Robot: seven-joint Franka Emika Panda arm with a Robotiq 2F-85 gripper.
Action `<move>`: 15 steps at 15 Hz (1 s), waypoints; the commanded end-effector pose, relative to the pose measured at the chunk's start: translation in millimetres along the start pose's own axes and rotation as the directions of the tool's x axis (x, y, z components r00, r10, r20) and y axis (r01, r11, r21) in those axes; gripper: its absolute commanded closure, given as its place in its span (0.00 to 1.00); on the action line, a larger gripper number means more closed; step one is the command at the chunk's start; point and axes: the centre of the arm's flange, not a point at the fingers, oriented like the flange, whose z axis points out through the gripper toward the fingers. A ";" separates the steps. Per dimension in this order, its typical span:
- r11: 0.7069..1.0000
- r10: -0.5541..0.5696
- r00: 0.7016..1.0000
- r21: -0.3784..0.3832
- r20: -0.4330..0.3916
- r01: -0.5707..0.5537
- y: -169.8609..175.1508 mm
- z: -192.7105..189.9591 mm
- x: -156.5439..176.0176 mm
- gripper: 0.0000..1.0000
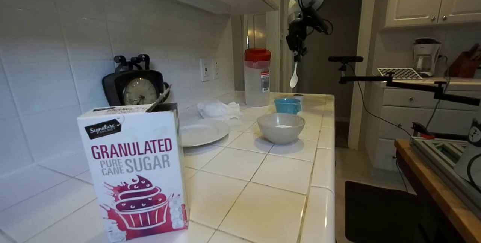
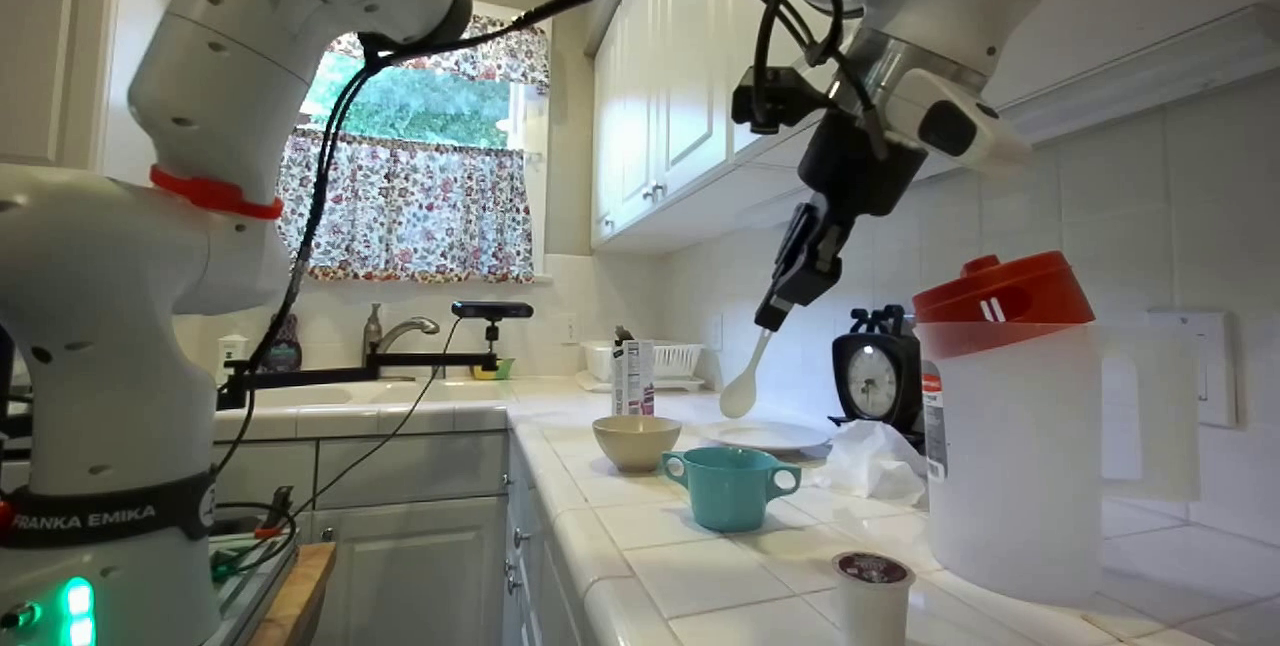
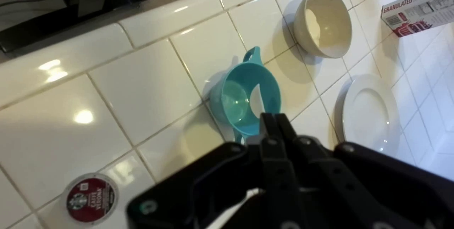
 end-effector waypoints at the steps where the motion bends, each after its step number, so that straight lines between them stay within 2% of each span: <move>1: 1.000 -0.021 0.999 0.022 -0.033 0.022 -5.2 -3.3 1.0 0.99; 6: 0.998 -0.035 0.997 0.056 -0.071 0.039 -7.1 -0.7 1.5 0.99; 15: 0.997 -0.029 0.999 0.068 -0.043 0.031 -8.8 5.1 2.0 0.99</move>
